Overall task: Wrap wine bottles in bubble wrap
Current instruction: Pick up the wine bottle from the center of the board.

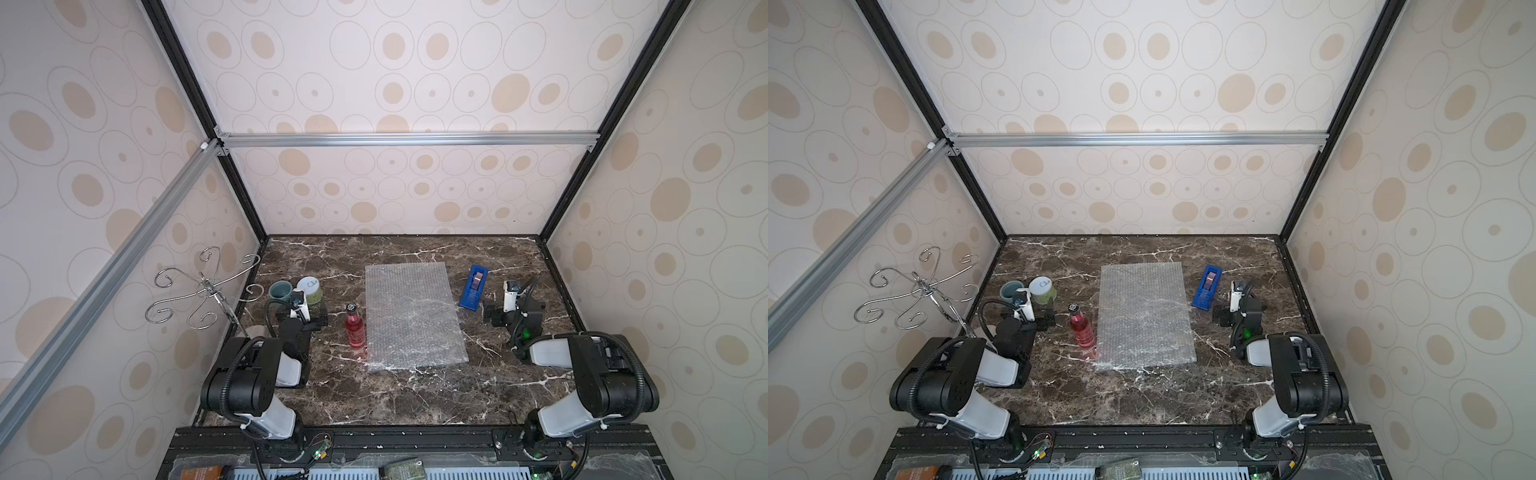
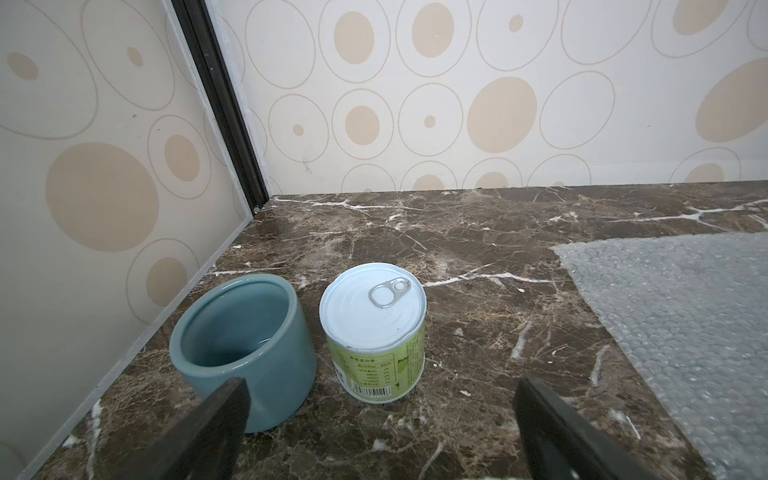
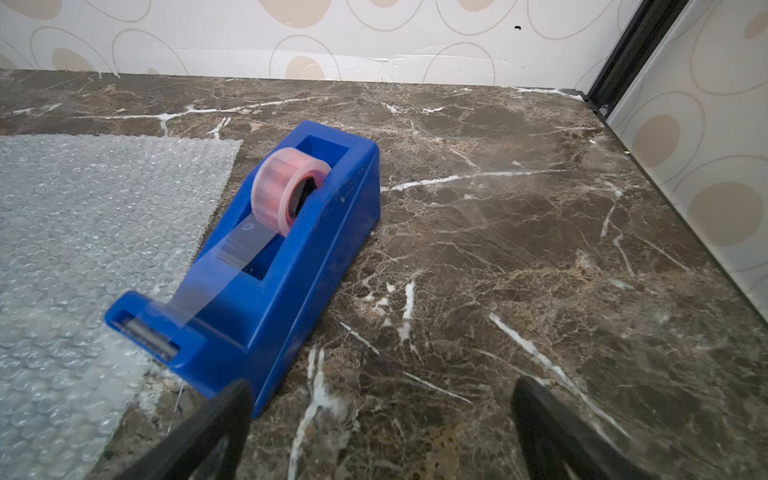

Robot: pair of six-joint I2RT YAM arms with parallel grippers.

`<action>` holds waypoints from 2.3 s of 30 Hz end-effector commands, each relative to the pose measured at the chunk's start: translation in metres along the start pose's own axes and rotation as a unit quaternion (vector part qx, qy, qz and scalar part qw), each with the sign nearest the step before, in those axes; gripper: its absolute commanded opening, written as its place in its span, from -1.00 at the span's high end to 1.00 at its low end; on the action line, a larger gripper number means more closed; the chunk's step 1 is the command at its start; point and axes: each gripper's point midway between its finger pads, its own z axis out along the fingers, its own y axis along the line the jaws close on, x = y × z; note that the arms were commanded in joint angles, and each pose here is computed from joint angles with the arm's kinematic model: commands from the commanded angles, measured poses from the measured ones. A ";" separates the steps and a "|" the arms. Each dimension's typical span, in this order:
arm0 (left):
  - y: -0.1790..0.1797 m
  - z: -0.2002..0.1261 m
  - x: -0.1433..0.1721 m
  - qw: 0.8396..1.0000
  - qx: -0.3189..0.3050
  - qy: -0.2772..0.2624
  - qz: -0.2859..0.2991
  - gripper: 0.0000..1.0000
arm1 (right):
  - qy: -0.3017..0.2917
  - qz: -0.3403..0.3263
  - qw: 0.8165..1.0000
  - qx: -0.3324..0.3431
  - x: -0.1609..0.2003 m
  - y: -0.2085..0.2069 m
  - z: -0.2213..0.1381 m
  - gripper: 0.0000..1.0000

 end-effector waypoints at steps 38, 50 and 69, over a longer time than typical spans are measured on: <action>0.020 -0.022 -0.032 0.996 -0.049 -0.071 -0.015 -1.00 | -0.023 -0.006 1.000 0.004 -0.022 0.000 -0.008 -0.99; 0.018 -0.041 -0.124 0.995 -0.022 -0.075 -0.069 -1.00 | 0.035 0.051 0.998 -0.026 -0.073 0.010 -0.060 -0.77; -0.104 -0.142 -0.128 0.941 0.332 0.054 -0.029 -1.00 | 0.032 -0.105 0.957 -0.268 -0.089 0.247 -0.103 -0.55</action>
